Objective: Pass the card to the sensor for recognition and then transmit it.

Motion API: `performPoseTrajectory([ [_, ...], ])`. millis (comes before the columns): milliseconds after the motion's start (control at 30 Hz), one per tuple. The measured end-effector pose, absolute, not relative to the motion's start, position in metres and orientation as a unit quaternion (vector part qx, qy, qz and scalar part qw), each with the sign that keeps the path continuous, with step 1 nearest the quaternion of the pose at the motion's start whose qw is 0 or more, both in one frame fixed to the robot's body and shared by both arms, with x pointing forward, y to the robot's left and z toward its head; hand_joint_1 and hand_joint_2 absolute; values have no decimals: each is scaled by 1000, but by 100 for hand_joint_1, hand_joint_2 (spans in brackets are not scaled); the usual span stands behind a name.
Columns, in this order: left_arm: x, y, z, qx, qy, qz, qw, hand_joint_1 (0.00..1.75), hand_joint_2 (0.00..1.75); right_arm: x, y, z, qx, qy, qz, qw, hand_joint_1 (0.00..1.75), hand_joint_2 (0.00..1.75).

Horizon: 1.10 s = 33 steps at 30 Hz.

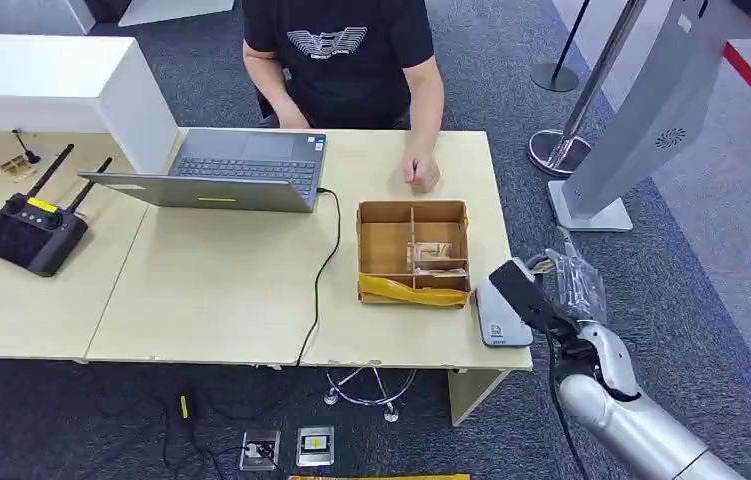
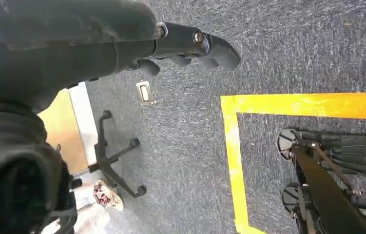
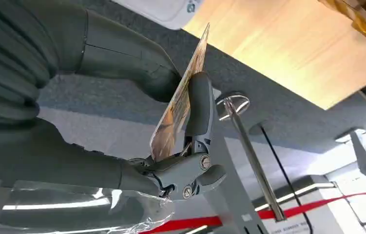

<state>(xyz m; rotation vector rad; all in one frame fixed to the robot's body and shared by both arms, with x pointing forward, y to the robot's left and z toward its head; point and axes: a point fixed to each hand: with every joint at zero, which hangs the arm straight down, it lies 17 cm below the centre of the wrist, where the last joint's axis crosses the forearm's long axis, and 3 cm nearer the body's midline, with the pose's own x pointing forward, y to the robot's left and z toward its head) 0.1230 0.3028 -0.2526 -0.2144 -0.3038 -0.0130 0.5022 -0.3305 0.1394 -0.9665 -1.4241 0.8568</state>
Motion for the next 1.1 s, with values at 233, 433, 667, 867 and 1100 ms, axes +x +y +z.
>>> performPoseTrajectory([
  [233, 122, 304, -253, -105, -150, -14, 983, 0, 0, 520, -320, 186, -426, -627, 369, 538, 175, 175],
  [433, 121, 300, -253, -107, -151, -30, 982, 0, 0, 530, -291, 210, -417, -644, 378, 518, 175, 175],
  [667, 119, 290, -253, -114, -150, -42, 981, 0, 0, 536, -236, 218, -374, -681, 381, 500, 175, 175],
  [867, 119, 285, -253, -117, -150, -43, 981, 0, 0, 542, -224, 214, -367, -684, 381, 502, 175, 175],
  [1100, 119, 281, -253, -119, -150, -46, 980, 0, 0, 551, -217, 212, -370, -681, 383, 502, 175, 175],
])
